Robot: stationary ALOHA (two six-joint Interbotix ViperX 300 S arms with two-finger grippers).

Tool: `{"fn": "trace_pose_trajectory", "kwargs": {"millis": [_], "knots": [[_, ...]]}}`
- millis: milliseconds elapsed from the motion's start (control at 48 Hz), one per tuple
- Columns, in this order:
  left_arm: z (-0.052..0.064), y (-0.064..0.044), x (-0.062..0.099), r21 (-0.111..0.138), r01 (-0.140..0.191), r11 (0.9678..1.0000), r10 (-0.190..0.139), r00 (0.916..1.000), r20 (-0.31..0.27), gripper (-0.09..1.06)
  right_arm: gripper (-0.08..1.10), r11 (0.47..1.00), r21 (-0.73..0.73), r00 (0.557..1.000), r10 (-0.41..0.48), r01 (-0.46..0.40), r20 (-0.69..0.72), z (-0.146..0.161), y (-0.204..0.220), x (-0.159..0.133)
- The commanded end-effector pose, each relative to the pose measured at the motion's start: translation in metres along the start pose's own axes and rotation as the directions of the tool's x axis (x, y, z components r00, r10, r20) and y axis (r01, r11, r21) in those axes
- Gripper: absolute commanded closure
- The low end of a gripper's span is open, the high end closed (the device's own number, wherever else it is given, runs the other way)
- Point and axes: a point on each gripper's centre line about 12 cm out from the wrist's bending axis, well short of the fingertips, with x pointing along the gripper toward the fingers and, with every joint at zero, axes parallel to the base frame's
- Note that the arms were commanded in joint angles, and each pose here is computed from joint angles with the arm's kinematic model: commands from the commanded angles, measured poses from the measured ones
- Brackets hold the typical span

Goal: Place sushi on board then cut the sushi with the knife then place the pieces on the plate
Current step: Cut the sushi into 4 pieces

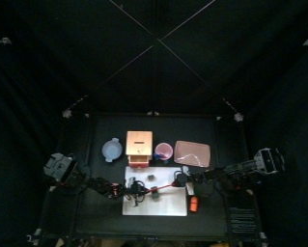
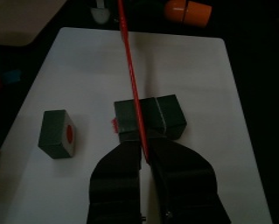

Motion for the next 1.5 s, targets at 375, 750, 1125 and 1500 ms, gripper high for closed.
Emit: {"fn": "trace_pose_trajectory", "kwargs": {"millis": [375,750,1125,1500], "knots": [[0.010,-0.002,-0.003,-0.007,0.008,0.9999,-0.008,0.9996,0.028,0.56,0.65,1.000,-0.009,1.000,0.008,-0.007,0.021,0.009,0.003,0.001],[-0.012,-0.002,0.004,0.011,0.012,0.9999,-0.011,0.9985,-0.054,0.56,0.65,1.000,-0.001,0.998,0.009,-0.009,-0.055,-0.008,0.001,0.019],[-0.031,0.014,0.003,0.011,-0.021,0.9997,0.022,0.9916,-0.127,0.56,0.65,1.000,-0.008,0.996,-0.013,0.013,-0.091,-0.012,-0.010,0.031],[-0.008,0.018,-0.006,-0.016,-0.019,0.9997,0.018,0.9977,-0.065,0.56,0.65,0.999,-0.021,0.998,-0.030,0.029,-0.048,0.000,-0.016,0.024]]}}
